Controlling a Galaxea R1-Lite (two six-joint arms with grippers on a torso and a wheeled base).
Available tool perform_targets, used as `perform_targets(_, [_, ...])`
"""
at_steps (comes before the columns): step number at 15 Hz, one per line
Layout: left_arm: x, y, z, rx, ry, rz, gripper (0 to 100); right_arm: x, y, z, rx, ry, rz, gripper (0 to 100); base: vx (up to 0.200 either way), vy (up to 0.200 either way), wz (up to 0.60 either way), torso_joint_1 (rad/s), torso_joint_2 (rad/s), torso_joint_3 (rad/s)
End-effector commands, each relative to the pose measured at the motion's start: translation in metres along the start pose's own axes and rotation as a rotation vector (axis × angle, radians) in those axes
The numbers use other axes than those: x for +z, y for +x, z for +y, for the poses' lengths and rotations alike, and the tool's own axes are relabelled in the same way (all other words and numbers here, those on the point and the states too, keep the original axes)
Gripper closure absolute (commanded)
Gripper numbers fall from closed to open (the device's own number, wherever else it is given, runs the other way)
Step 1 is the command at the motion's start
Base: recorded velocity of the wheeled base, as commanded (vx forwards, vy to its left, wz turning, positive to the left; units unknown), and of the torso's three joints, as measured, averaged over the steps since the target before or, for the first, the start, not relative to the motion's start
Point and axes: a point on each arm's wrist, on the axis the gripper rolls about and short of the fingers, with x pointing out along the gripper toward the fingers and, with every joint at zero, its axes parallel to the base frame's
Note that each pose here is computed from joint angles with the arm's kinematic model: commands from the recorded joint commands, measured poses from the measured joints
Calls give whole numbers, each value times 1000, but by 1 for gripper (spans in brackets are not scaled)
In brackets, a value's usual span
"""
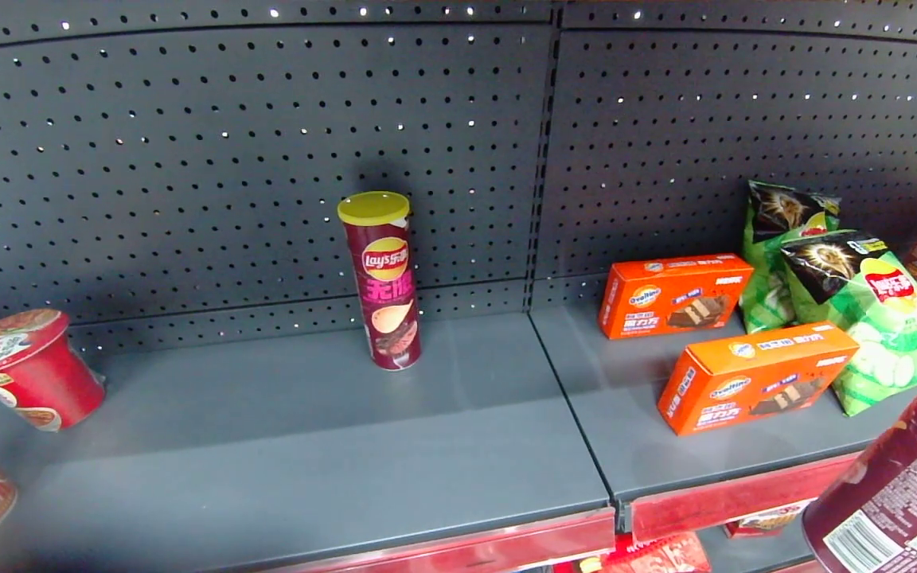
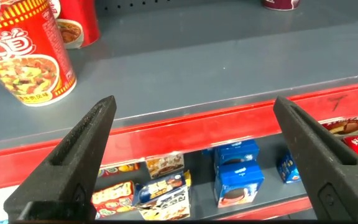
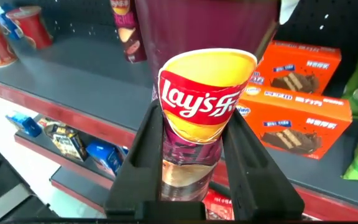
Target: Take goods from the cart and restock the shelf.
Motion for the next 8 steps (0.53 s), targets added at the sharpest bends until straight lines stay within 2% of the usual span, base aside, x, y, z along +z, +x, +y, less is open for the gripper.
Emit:
perform_targets(1, [1, 2, 0, -16, 29, 17, 0, -7, 8, -1, -4, 2, 47, 100, 0, 0, 0, 0, 0, 0])
perform_targets(2, [5, 1, -1, -59, 66, 8, 0, -7, 10, -1, -5, 1, 57, 100, 0, 0, 0, 0, 0, 0])
perform_targets(3, [17, -1, -2, -112, 67, -16, 0, -8, 11, -1, -10, 0, 60, 100, 0, 0, 0, 0, 0, 0])
perform_targets(4, [35, -4, -3, -192, 63, 23, 0, -7, 11, -1, -25, -3, 60, 100, 0, 0, 0, 0, 0, 0])
perform_targets(5, [41, -5, -4, -232, 64, 43, 0, -6, 11, -2, -34, -3, 59, 100, 0, 0, 0, 0, 0, 0])
perform_targets(6, [54, -4, -4, -329, 58, 61, 0, -7, 12, -2, -42, -3, 62, 100, 0, 0, 0, 0, 0, 0])
perform_targets(7, [64, -1, -5, -373, 55, 67, 0, -7, 12, -2, -42, -3, 64, 100, 0, 0, 0, 0, 0, 0])
perform_targets(8, [77, 7, -5, -391, 50, 98, 0, -8, 12, -2, -42, -3, 65, 100, 0, 0, 0, 0, 0, 0])
